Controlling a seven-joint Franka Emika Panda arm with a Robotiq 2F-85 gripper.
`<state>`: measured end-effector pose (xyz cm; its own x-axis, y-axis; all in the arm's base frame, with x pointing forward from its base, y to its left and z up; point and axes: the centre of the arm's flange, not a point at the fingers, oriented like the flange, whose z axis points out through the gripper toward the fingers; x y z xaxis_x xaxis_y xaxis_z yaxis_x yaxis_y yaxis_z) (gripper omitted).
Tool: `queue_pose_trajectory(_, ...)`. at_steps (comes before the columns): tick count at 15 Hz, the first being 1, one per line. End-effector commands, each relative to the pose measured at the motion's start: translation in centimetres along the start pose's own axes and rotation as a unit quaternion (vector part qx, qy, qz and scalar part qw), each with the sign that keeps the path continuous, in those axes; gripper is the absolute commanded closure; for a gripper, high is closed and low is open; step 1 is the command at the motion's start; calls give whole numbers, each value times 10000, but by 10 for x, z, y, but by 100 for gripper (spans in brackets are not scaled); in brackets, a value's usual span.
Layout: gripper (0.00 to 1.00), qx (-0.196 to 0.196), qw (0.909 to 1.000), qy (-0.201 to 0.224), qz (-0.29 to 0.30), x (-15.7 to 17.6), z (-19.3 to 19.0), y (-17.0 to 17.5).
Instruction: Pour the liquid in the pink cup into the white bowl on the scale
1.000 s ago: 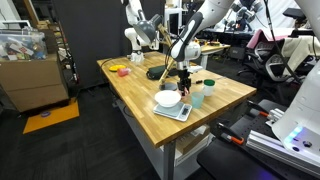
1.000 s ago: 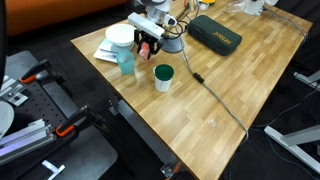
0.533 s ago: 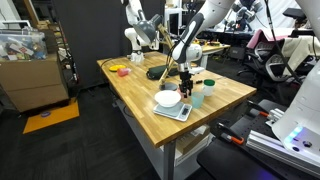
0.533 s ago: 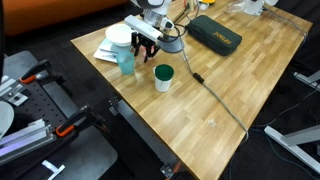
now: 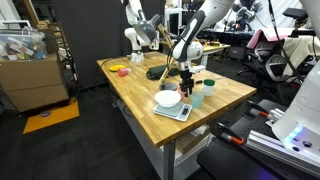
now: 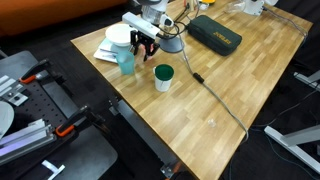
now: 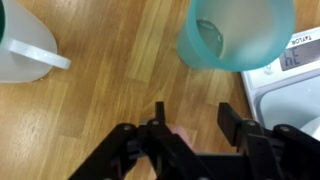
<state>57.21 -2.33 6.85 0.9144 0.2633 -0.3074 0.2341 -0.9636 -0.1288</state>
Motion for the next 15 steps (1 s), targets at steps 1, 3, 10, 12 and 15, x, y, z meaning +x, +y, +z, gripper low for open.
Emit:
queue_pose_trajectory(1,67,-63,10000,-5,44,-7,-4,-3)
queue_pose_trajectory(3,27,-50,9999,28,84,-6,-3,-1)
queue_pose_trajectory(10,29,-36,10000,69,58,-2,-4,-2)
queue_pose_trajectory(12,37,-19,9999,81,55,-2,-5,-2)
queue_pose_trajectory(15,58,-17,10000,83,42,-2,-6,-3)
